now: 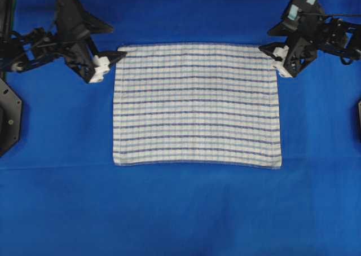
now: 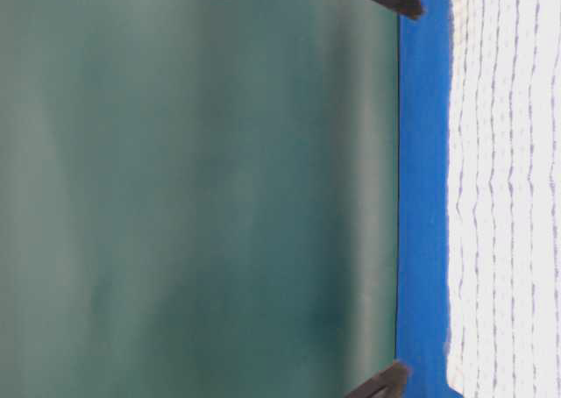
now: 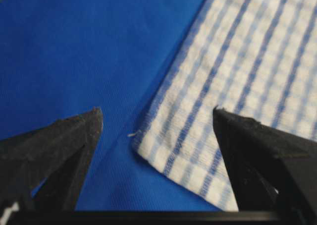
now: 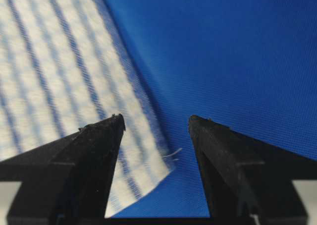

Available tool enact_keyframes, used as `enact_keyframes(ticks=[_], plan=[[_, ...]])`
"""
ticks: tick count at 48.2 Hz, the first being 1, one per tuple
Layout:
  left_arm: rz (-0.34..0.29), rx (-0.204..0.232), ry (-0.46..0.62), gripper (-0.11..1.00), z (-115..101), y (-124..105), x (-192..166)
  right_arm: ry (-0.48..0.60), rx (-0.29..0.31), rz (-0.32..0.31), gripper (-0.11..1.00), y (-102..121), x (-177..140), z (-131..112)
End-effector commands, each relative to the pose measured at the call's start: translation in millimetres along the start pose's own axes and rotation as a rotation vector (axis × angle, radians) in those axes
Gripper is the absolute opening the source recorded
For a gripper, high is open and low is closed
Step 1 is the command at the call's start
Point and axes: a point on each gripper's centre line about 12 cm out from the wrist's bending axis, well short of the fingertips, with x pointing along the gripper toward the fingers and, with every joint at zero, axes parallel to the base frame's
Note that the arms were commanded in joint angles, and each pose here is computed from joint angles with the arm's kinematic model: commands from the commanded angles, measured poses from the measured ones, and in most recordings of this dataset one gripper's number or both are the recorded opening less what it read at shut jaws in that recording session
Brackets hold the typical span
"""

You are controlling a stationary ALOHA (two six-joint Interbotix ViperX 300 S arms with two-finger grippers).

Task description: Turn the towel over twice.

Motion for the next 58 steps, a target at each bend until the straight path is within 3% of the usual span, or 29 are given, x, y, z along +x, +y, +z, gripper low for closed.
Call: enact_keyframes(ticks=[1,14,19,23,31,34,45,58], plan=[[0.007,0.002,0.003,0.88,-0.4,1.9,14.4,-0.021,0.010,-0.015,0.61,-6.6,9.1,4.4],[0.029,0.001,0.094,0.86,-23.9,9.9,38.4,0.035,0.014,-0.031,0.60,-14.4,26.9,-8.6],[0.045,-0.011,0.112,0.79,-27.2,15.5,40.8,0.036,0.006,-0.031,0.58,-14.4,26.8,-9.3],[0.050,-0.015,0.132,0.63,-29.5,17.3,40.9,0.044,0.000,-0.030,0.51,-14.3,26.6,-10.6],[0.046,-0.017,0.195,0.16,-36.9,16.7,39.3,0.085,-0.006,-0.026,0.07,-13.2,26.5,-15.0],[0.043,-0.015,0.205,0.04,-37.5,15.7,39.2,0.085,-0.006,-0.026,0.01,-13.2,26.3,-14.3],[0.033,-0.020,0.200,0.03,-32.9,11.9,36.4,0.053,-0.004,-0.029,0.01,-13.5,19.8,-5.2],[0.040,-0.015,0.079,0.03,16.8,15.0,25.9,-0.050,0.007,-0.055,0.01,-22.8,-0.8,25.8]])
